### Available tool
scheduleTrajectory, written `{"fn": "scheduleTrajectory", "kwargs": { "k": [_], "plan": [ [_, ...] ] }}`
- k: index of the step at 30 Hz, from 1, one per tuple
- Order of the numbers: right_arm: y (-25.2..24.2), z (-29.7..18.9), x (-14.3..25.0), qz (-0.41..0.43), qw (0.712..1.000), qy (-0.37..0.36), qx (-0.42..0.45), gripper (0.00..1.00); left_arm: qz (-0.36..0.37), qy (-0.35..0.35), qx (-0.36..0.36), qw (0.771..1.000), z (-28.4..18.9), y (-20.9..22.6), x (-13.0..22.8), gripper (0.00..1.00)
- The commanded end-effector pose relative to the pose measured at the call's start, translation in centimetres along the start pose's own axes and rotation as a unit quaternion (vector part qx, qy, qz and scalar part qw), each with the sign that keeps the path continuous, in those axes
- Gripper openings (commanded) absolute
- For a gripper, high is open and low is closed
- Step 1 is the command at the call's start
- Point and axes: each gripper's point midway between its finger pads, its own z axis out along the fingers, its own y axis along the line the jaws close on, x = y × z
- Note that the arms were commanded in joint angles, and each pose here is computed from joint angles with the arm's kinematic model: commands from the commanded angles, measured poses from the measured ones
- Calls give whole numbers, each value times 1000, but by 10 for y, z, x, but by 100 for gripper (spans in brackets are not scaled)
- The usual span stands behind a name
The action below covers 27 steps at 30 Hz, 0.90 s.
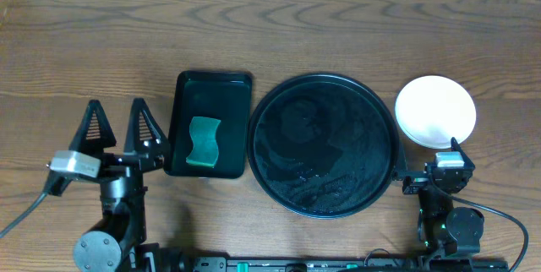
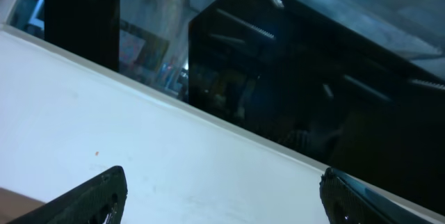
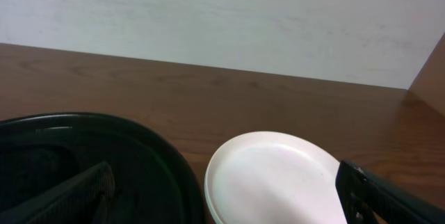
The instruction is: Clean dirty plates on tray and stack at the side
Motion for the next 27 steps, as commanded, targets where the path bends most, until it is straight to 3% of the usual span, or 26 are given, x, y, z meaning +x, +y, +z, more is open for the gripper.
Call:
{"fn": "scheduleTrajectory", "kwargs": {
  "k": [1, 15, 21, 27],
  "plan": [
    [4, 0, 0, -6, 1000, -1, -9, 99, -24, -14, 18, 999, -10, -3, 2, 89],
    [4, 0, 0, -6, 1000, -1, -9, 99, -23, -46, 27, 998, -46, 14, 31, 89],
    [4, 0, 0, -6, 1000, -1, -9, 99, -30, -2, 9, 1000, -46, 31, 68, 89],
    [4, 0, 0, -6, 1000, -1, -9, 99, -39, 97, -51, 993, -54, 63, 128, 89]
  ]
}}
